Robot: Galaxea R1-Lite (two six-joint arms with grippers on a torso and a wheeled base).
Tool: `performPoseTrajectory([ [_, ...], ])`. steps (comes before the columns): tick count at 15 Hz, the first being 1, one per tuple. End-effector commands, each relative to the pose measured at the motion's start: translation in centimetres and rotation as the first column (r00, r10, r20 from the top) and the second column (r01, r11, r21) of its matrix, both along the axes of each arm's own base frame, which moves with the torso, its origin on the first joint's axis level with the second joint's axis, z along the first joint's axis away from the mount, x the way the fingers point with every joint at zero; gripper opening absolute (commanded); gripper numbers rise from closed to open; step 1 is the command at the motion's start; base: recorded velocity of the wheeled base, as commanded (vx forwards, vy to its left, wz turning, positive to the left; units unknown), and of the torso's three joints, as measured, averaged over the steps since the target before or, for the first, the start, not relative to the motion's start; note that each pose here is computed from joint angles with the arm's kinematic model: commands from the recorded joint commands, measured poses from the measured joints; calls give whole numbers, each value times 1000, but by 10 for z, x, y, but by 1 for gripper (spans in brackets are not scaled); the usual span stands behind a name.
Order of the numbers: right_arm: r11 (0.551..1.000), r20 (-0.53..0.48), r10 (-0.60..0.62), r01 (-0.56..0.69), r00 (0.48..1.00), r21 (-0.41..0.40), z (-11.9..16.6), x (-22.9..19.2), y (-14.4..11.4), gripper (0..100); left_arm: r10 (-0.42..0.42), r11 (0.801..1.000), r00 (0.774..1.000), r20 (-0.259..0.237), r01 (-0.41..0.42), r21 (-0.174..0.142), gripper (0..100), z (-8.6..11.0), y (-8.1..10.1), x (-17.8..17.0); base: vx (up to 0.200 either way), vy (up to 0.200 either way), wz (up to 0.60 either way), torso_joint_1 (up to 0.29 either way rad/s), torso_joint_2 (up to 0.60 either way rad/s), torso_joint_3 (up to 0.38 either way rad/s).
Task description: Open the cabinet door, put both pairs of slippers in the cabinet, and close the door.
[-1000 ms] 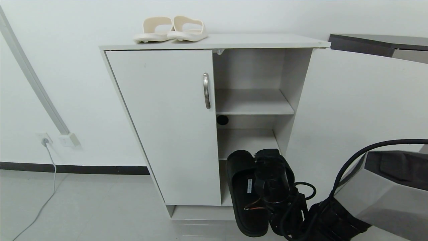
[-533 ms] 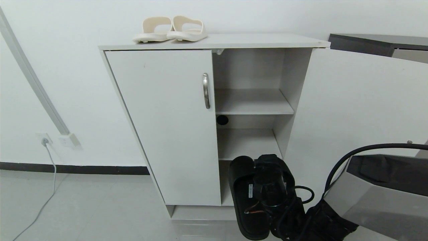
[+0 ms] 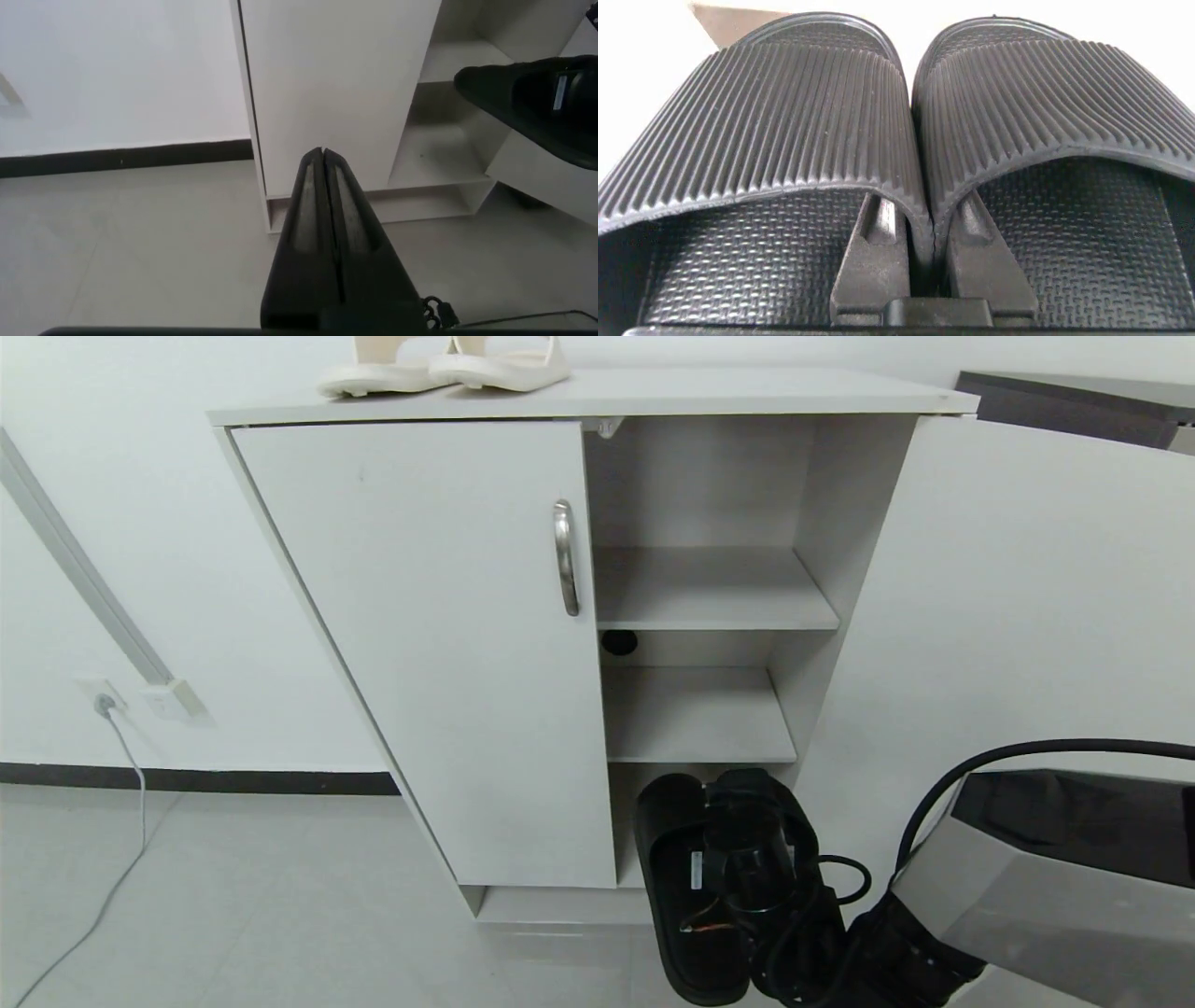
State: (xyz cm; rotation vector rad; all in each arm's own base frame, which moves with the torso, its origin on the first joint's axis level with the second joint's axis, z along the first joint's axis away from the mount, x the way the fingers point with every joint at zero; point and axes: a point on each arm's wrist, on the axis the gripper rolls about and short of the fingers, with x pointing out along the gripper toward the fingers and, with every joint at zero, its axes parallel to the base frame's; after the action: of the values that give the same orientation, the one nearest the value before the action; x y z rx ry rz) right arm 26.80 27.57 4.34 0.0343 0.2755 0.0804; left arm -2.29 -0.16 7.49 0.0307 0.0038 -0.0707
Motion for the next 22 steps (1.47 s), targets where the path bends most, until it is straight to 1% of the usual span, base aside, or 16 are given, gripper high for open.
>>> performPoseTrajectory([
  [1, 1000, -1, 3, -3, 1000, -1, -4, 3, 4, 0, 0, 1000, 1000, -3, 0, 0, 0, 0, 0, 0, 0, 0, 0, 2, 12, -188],
  [6, 1000, 13, -13, 13, 1000, 1, -6, 11, 8, 0, 0, 1000, 1000, -1, 0, 0, 0, 0, 0, 0, 0, 0, 0, 3, 4, -203],
  [7, 1000, 59, -16, 17, 998, -10, -2, 10, 6, 0, 0, 1000, 1000, -1, 0, 0, 0, 0, 0, 0, 0, 0, 0, 2, 2, -203],
  [8, 999, 112, -20, 23, 993, -25, -2, 11, 3, 0, 0, 1000, 1000, -3, 0, 0, 0, 0, 0, 0, 0, 0, 0, 17, 7, -124],
  [10, 999, 221, -25, 32, 975, -27, -15, 18, 1, 0, 0, 1000, 1000, -1, 0, 0, 0, 0, 0, 0, 0, 0, 0, 0, 0, 0],
  [11, 998, 233, -29, 42, 972, -48, -21, 22, -1, 0, 0, 1000, 1000, -1, 0, -2, 0, 0, 0, 0, 0, 0, 0, 0, 0, 0],
  [12, 998, 232, -31, 43, 972, -49, -21, 22, -1, 0, 0, 1000, 1000, -1, 0, -2, 0, 0, 0, 0, 0, 0, 0, 0, 0, 0],
  [20, 999, 275, -43, 44, 960, 2, 5, 21, -3, 0, 0, 1000, 1000, -1, 0, -2, 0, 0, 0, 0, 0, 0, 0, 0, 0, 0],
  [22, 999, 277, -42, 43, 960, 4, 7, 20, -2, 0, 0, 1000, 1000, -3, 0, -2, 0, 0, 0, 0, 200, 200, 0, 2, 5, -2],
])
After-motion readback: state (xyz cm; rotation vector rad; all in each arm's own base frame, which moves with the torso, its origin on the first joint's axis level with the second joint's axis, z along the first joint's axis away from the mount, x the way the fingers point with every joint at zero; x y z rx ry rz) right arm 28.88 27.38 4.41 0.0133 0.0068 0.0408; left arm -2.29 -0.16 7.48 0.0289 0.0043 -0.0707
